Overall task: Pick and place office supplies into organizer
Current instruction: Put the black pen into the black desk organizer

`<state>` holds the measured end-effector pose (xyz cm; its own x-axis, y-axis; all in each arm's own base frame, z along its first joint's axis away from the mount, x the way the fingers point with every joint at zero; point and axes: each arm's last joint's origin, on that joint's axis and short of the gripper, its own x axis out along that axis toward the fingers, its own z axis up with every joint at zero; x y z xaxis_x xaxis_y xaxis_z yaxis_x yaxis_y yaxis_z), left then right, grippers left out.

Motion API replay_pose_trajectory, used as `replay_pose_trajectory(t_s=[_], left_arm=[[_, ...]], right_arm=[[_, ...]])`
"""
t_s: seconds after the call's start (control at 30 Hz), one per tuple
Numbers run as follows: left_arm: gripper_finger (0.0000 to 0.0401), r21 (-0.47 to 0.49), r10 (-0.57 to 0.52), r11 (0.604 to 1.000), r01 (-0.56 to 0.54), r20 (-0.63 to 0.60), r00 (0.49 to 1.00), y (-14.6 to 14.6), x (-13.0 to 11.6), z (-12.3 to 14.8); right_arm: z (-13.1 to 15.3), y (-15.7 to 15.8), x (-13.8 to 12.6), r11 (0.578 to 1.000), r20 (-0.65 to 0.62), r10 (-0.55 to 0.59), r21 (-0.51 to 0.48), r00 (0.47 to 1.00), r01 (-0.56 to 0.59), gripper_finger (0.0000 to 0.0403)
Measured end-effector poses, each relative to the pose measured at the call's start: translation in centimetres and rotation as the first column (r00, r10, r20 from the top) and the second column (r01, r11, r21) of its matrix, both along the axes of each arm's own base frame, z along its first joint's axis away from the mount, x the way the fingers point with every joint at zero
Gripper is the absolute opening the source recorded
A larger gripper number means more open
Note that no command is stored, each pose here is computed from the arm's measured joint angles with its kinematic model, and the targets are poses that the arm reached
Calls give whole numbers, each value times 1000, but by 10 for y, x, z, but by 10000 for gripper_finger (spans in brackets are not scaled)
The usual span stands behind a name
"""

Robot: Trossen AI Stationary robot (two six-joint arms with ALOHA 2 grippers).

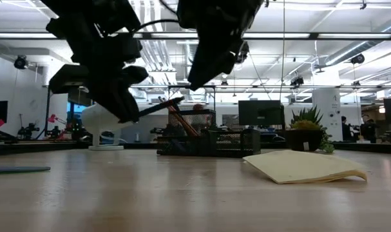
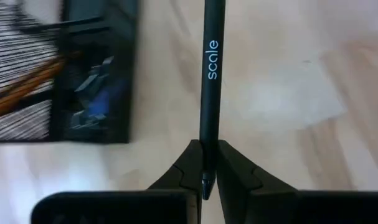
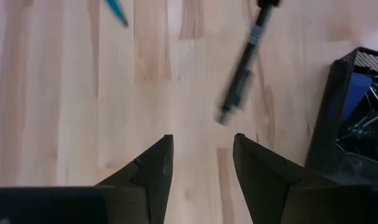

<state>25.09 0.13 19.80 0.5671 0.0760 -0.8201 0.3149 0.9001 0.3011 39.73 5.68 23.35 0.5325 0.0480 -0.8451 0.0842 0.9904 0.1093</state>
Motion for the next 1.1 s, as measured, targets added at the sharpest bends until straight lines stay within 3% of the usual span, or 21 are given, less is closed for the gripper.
replay_pose_trajectory(t_s=[0.13, 0.37, 1.1], left_arm=[[8, 25, 46, 999, -47, 61, 997, 3, 3, 5], [8, 40, 66, 997, -70, 104, 992, 4, 6, 8], [8, 29, 51, 998, -54, 95, 994, 6, 4, 4]], right_arm=[[1, -1, 2, 997, 16, -77, 28, 997, 77, 155], [1, -4, 1, 977, 46, -202, -56, 978, 205, 155], [7, -5, -9, 959, 22, -237, -157, 971, 238, 155]])
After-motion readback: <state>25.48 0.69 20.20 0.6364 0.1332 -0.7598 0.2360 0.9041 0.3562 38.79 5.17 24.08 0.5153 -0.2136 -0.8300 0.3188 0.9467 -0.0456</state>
